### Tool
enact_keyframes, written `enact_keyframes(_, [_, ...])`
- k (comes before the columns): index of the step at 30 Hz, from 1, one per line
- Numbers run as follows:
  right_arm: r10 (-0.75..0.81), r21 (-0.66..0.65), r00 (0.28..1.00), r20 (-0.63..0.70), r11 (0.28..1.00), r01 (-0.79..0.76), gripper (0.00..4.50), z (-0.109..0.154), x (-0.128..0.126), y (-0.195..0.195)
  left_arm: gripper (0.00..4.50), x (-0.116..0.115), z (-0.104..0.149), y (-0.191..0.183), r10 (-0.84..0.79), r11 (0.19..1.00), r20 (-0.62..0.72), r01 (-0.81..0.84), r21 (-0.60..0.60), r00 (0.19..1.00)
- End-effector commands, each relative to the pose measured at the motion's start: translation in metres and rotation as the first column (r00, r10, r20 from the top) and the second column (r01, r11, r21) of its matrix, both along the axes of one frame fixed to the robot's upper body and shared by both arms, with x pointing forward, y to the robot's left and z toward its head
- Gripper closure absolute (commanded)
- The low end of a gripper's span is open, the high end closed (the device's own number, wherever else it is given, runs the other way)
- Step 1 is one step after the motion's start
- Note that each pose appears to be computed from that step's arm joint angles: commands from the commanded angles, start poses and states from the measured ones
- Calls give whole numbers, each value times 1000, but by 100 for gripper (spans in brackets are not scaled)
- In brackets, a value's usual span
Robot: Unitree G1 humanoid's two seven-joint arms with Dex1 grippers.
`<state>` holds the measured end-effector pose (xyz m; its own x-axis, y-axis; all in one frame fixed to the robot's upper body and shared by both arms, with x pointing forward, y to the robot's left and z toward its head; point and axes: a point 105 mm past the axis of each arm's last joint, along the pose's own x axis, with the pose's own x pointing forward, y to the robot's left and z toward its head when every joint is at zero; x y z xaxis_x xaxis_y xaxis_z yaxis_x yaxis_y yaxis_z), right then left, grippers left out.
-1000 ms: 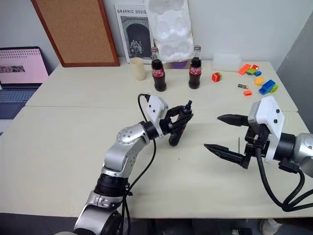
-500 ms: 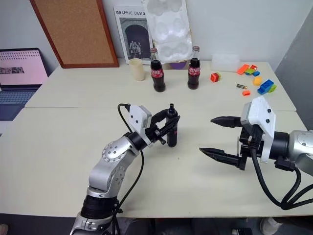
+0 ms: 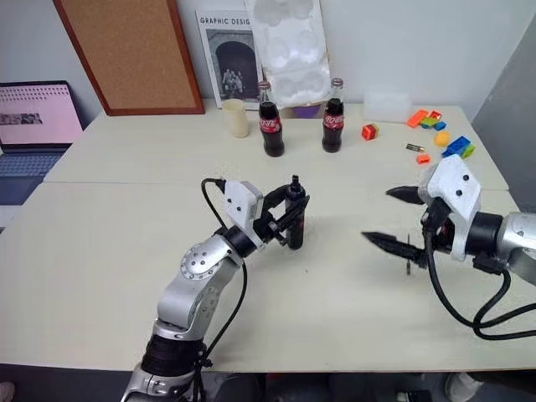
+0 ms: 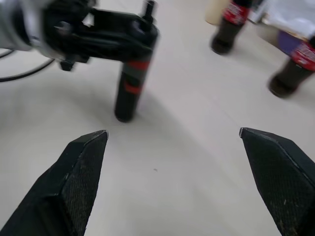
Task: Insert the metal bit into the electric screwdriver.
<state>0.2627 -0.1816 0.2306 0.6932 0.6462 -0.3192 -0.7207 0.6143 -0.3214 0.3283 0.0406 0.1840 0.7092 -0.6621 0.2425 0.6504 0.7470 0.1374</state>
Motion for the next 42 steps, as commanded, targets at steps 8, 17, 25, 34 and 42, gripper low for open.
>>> enact_keyframes(8, [-511,-103,849,-136,859,501,0,-41,22,-67,286,2,35,-30,-13,996,191,29,-83,982])
enact_keyframes(17, [-652,-175,644,-401,744,645,0,-92,22,-79,286,0,23,-39,-17,995,172,33,-91,985])
enact_keyframes(25, [-673,-219,544,-502,707,672,38,-109,33,-83,286,1,17,-38,9,995,159,7,-99,987])
enact_keyframes(34, [-652,-251,527,-546,727,640,231,-121,41,-72,286,2,14,-41,17,995,152,-1,-103,988])
enact_keyframes(42, [-627,-210,494,-602,721,660,414,-125,46,-72,286,3,14,-40,21,995,153,-5,-102,988])
